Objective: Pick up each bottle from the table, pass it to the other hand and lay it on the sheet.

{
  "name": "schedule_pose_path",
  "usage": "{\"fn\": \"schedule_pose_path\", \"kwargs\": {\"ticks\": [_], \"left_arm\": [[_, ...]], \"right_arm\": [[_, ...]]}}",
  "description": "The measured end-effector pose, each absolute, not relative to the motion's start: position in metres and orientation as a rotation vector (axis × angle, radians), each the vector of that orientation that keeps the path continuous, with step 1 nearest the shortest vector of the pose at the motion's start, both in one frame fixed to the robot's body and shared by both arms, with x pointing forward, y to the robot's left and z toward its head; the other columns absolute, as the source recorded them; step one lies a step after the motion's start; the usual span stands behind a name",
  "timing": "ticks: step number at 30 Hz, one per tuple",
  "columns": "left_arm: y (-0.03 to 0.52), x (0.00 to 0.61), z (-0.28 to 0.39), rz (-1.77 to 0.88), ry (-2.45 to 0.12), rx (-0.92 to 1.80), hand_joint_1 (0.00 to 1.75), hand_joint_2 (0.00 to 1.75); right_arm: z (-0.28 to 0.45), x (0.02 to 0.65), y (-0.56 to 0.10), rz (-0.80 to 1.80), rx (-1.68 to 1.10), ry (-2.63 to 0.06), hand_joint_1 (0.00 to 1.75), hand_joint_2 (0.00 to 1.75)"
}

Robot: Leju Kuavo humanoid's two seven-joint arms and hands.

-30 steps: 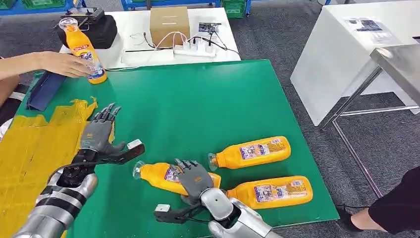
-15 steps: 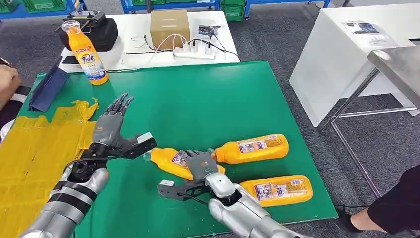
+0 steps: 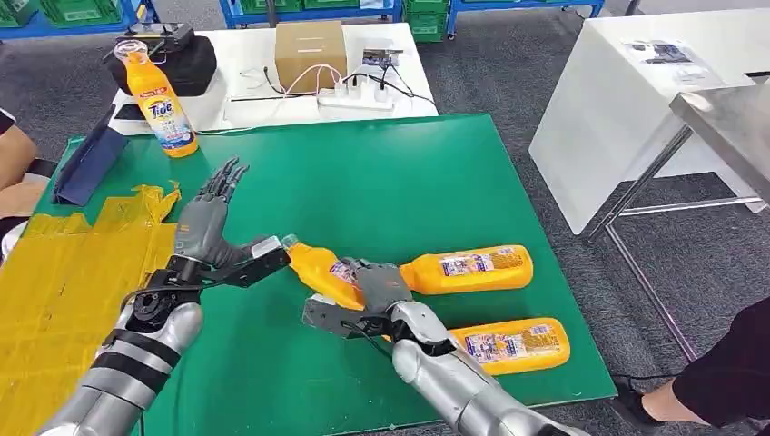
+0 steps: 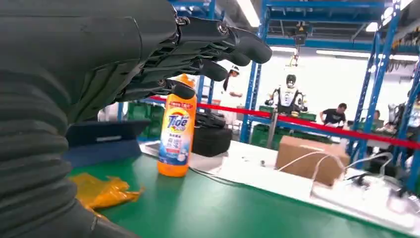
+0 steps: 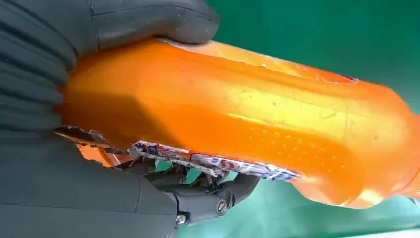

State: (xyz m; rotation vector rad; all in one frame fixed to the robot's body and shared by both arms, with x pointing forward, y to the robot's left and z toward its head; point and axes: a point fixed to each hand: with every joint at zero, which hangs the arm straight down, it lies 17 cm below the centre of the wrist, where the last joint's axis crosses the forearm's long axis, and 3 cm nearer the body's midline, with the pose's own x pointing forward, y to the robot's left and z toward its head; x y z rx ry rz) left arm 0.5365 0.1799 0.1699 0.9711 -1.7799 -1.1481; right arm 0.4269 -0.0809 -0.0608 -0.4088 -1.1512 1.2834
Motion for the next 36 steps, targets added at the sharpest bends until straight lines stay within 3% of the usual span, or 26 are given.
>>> {"fn": "schedule_pose_path", "kwargs": {"ticks": [5, 12, 18, 28, 36], "left_arm": [[0.17, 0.521, 0.18, -1.033, -1.861, 0.825, 0.0, 1.75], [0.151, 0.493, 0.182, -0.692, -1.871, 0.21, 0.0, 1.75], [0.145, 0.481, 0.197, -0.525, -1.881, -0.066, 0.0, 1.75], [0.126, 0.468, 0.212, -0.317, -1.801, -0.49, 0.0, 1.75], [0.099, 0.45, 0.231, -0.354, -1.818, -0.637, 0.0, 1.75]], "right_arm": [[-0.044, 0.433, -0.082, 1.141, -0.401, -1.251, 1.75, 1.75], [0.018, 0.422, -0.08, 0.798, -0.347, -1.574, 1.75, 1.75], [0.061, 0.415, -0.085, 0.654, -0.355, -1.744, 1.75, 1.75], [0.145, 0.391, -0.082, 0.548, -0.517, -2.095, 1.75, 1.75], [0.182, 0.367, -0.043, 0.723, -0.589, -2.276, 1.75, 1.75]]}}
